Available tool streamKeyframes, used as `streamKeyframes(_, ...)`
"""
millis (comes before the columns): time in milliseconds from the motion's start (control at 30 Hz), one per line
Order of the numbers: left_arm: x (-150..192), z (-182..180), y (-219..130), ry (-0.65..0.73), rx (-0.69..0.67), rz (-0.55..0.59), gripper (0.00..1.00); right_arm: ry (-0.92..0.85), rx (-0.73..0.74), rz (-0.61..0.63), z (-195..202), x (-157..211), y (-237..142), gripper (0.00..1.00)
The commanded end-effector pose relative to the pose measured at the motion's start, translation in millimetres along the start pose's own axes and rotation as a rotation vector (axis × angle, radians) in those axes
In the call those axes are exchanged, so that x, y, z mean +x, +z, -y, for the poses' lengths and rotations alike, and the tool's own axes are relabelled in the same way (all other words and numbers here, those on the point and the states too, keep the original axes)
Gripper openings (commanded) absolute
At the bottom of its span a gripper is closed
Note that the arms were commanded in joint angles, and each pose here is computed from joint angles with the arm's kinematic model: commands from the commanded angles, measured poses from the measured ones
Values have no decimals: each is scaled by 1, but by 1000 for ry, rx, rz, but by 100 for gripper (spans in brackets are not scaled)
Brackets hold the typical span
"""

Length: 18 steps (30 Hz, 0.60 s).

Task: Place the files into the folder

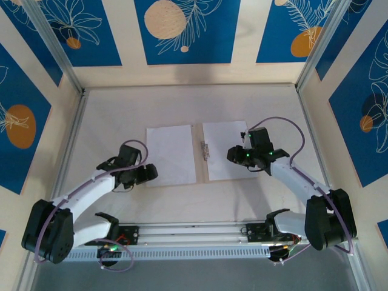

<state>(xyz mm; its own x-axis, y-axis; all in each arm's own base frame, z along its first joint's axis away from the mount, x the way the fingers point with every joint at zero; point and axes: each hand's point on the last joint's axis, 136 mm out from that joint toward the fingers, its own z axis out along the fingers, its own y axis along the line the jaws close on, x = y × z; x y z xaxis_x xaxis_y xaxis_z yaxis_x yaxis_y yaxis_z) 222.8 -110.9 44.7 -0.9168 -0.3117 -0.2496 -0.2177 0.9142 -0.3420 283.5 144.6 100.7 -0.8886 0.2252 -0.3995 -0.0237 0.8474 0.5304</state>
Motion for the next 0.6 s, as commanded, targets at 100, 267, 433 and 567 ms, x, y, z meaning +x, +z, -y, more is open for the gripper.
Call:
streamKeyframes(100,22,4,6,-52,67,-88,75,-2,-35,-2,-1,1,3,30)
streamKeyframes(267,31,1,6,-75,83,-103,63,21,-31,-18,1,0,6,29)
streamKeyframes(433,35,0,9,-83,88,-113,57,41,-20,-35,3,0,9,30)
streamKeyframes(567,37,2,12,-93,111,-121,52,53,-13,-43,5,0,10,30)
